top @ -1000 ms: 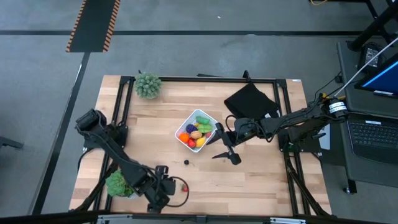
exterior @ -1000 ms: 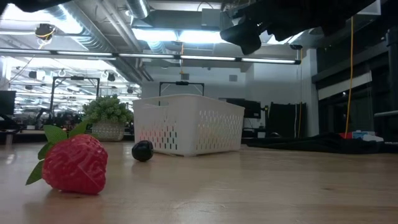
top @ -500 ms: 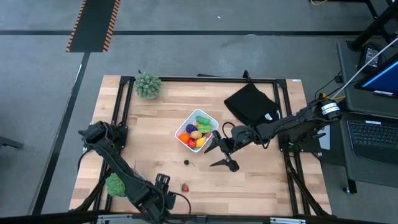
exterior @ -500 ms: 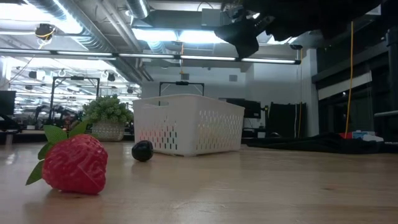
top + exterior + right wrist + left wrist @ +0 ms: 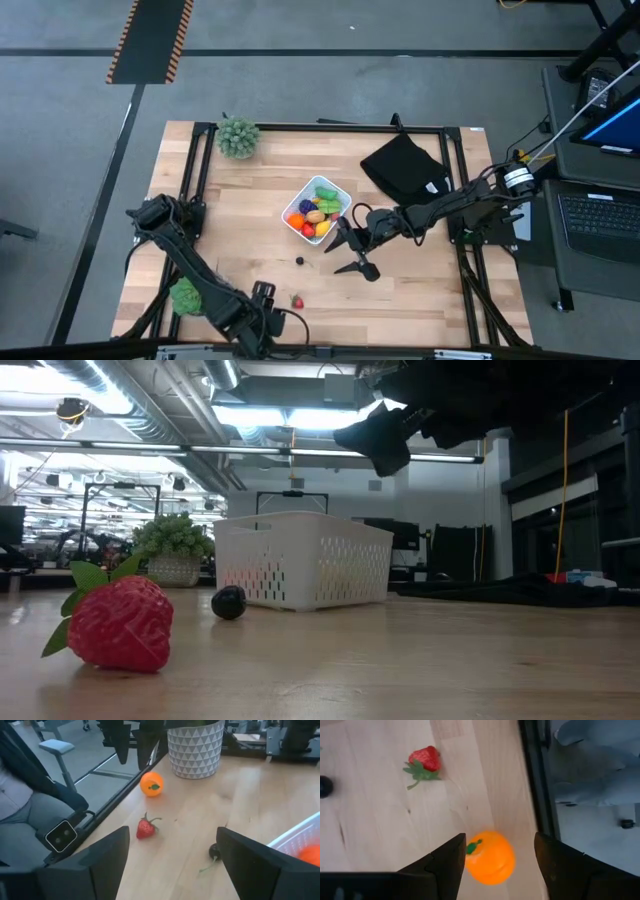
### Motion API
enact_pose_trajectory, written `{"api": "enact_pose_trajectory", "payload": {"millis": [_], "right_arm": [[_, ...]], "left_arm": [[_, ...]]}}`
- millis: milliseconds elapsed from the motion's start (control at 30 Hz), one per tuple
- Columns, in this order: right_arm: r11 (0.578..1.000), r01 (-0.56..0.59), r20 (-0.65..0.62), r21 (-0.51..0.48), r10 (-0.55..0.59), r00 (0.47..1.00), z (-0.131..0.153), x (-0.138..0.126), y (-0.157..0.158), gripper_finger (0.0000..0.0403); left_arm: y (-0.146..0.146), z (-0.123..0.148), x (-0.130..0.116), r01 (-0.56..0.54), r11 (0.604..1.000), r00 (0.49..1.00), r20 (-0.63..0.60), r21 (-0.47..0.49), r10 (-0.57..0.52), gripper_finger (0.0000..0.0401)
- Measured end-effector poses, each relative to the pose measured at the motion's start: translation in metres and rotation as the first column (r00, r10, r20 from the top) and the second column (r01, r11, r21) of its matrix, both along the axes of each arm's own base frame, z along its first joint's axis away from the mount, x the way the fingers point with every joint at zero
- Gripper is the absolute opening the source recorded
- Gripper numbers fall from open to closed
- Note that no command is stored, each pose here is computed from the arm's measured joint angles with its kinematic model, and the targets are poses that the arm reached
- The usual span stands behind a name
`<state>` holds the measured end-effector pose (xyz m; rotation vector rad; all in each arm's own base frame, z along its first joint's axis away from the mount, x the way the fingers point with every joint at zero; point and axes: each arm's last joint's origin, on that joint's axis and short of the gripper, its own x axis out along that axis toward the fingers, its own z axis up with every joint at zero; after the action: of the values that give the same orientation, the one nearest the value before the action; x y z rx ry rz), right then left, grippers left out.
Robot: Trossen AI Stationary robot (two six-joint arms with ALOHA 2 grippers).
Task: Pick and placing Produce into tupperware
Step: Put the orange into the white bin
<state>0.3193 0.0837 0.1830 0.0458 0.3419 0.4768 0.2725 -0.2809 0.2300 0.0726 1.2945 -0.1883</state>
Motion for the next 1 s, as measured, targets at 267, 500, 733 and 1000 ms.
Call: {"api": "enact_pose_trajectory", "payload": {"millis": [267,500,733,1000], "right_arm": [[1.000,-0.009,0.016,-0.025,0.009,1.000,0.000,0.000,0.000,0.0300],[0.999,-0.014,0.024,-0.040,0.015,1.000,0.000,0.000,0.000,0.0300],[0.999,-0.015,0.024,-0.040,0.016,1.000,0.000,0.000,0.000,0.0300],[0.999,-0.015,0.024,-0.042,0.016,1.000,0.000,0.000,0.000,0.0300]], "left_arm": [[0.000,0.000,0.000,-0.004,1.000,1.000,-0.007,-0.009,0.004,0.0229],[0.000,0.000,0.000,-0.040,0.999,0.999,-0.006,-0.015,0.040,0.0274],[-0.001,0.000,-0.002,-0.110,0.994,0.994,-0.012,-0.025,0.110,0.0330],[-0.007,0.000,-0.012,-0.207,0.978,0.978,0.021,0.005,0.207,0.0339]]}}
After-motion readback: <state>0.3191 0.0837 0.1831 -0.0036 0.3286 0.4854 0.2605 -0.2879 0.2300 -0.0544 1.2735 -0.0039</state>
